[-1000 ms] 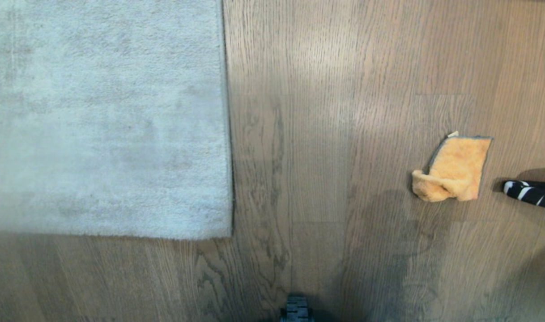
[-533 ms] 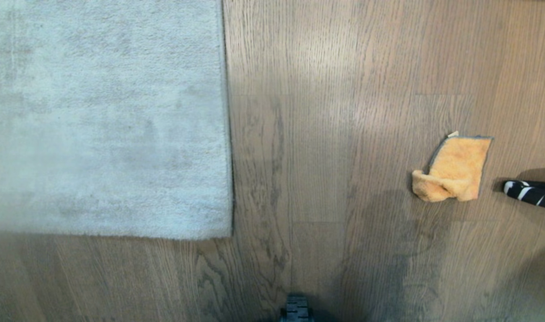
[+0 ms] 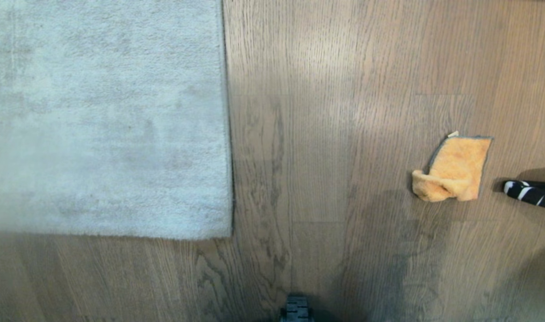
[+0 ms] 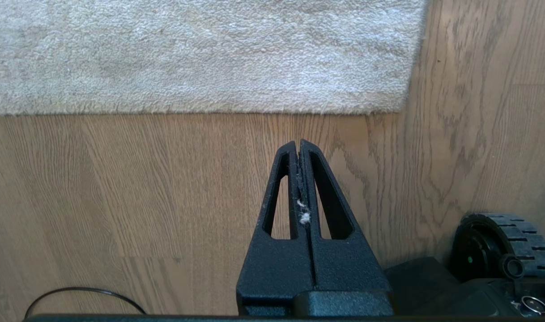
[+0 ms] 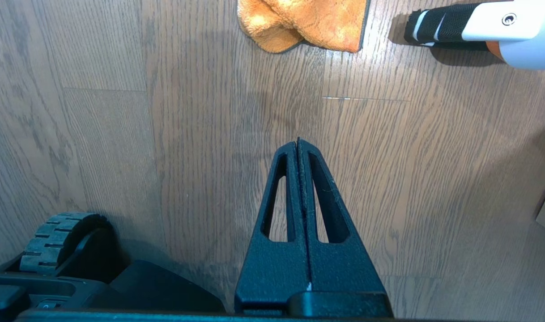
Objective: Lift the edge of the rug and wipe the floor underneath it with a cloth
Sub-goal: Lift up the carpet
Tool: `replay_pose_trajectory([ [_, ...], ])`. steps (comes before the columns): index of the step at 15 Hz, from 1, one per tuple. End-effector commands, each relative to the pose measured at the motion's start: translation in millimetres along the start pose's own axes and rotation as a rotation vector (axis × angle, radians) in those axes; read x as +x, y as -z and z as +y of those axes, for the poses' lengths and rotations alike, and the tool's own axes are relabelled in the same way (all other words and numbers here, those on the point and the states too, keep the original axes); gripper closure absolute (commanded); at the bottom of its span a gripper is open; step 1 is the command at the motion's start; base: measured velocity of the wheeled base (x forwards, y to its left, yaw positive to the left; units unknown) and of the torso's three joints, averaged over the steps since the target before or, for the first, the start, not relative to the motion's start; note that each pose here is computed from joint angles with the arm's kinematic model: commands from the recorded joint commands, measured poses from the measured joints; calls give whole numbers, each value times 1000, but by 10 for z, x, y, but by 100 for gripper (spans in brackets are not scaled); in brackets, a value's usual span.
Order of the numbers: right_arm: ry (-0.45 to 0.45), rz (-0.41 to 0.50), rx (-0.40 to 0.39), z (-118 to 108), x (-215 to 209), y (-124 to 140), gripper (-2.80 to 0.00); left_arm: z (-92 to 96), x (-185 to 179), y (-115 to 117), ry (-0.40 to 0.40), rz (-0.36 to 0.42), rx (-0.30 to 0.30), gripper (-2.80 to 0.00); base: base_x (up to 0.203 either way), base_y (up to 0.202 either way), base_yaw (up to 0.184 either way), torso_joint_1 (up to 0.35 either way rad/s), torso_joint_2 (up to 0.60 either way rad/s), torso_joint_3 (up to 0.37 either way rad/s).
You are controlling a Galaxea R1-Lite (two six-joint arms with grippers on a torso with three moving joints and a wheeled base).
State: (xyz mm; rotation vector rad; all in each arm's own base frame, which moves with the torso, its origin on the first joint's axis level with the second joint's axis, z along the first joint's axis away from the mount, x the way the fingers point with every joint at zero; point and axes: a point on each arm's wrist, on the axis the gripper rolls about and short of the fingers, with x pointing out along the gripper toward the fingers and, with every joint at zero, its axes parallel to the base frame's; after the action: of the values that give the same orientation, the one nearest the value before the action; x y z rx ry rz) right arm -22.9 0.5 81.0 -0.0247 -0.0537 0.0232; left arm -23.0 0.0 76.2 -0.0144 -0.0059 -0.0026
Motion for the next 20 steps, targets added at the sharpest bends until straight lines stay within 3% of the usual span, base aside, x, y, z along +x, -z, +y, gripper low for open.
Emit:
replay_pose_trajectory([
  [1, -1, -1, -1, 0, 0, -1, 0, 0, 0, -2, 1, 0, -1, 0, 0, 0, 0, 0, 0, 0],
  [20, -1, -2, -1, 0, 0, -1, 0, 0, 0, -3, 0, -2, -1, 0, 0, 0, 0, 0, 0, 0],
])
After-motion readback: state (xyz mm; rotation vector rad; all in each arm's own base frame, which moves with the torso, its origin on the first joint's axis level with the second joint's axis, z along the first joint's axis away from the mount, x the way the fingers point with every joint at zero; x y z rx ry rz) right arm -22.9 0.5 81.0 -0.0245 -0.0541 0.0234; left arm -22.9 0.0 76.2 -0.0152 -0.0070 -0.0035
